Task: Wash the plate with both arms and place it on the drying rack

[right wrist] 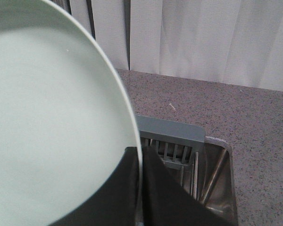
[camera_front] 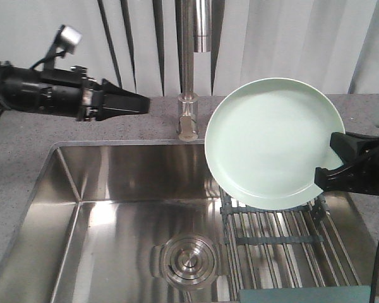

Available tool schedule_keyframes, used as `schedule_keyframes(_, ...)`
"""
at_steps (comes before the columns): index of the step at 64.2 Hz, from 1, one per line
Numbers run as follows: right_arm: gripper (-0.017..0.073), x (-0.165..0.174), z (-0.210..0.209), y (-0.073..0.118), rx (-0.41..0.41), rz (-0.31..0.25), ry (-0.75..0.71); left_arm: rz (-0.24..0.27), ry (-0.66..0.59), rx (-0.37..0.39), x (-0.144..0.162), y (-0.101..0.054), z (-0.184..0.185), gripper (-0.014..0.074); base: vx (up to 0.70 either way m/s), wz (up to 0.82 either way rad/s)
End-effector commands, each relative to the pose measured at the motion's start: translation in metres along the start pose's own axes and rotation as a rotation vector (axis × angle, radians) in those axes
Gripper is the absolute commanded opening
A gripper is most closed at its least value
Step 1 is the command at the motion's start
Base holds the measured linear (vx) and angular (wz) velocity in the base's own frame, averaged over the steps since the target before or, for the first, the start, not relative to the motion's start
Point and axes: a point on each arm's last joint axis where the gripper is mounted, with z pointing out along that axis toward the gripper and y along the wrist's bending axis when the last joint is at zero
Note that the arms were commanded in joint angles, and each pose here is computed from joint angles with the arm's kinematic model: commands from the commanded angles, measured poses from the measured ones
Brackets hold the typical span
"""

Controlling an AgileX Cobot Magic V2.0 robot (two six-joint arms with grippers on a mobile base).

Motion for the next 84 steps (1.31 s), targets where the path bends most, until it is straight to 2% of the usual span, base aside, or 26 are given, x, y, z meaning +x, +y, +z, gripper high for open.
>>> schedule_keyframes(1, -0.0010, -0.019, -0.005, 0.000, -0.001, -0.012, -0.124, 0.045, -0.108, 0.009, -0.007, -0.032, -0.042, 0.0570, 0.00, 0.00)
schedule_keyframes(16, -0.0010, -0.019, -0.005, 0.000, -0.001, -0.012, -0.124, 0.033, -0.181, -0.117, 0.019, -0.044, -0.093, 0.0570, 0.00, 0.00)
schedule_keyframes(33, -0.0010, -0.019, -0.005, 0.000, -0.001, -0.012, -0.124, 0.023, -0.211, -0.176, 0.028, -0.044, -0.106, 0.0570, 0.00, 0.00)
schedule_keyframes(84, -0.0010, -0.019, -0.005, 0.000, -0.001, -0.012, -0.124, 0.024, -0.207, -0.177, 0.029, -0.044, -0.106, 0.0570, 0.00, 0.00)
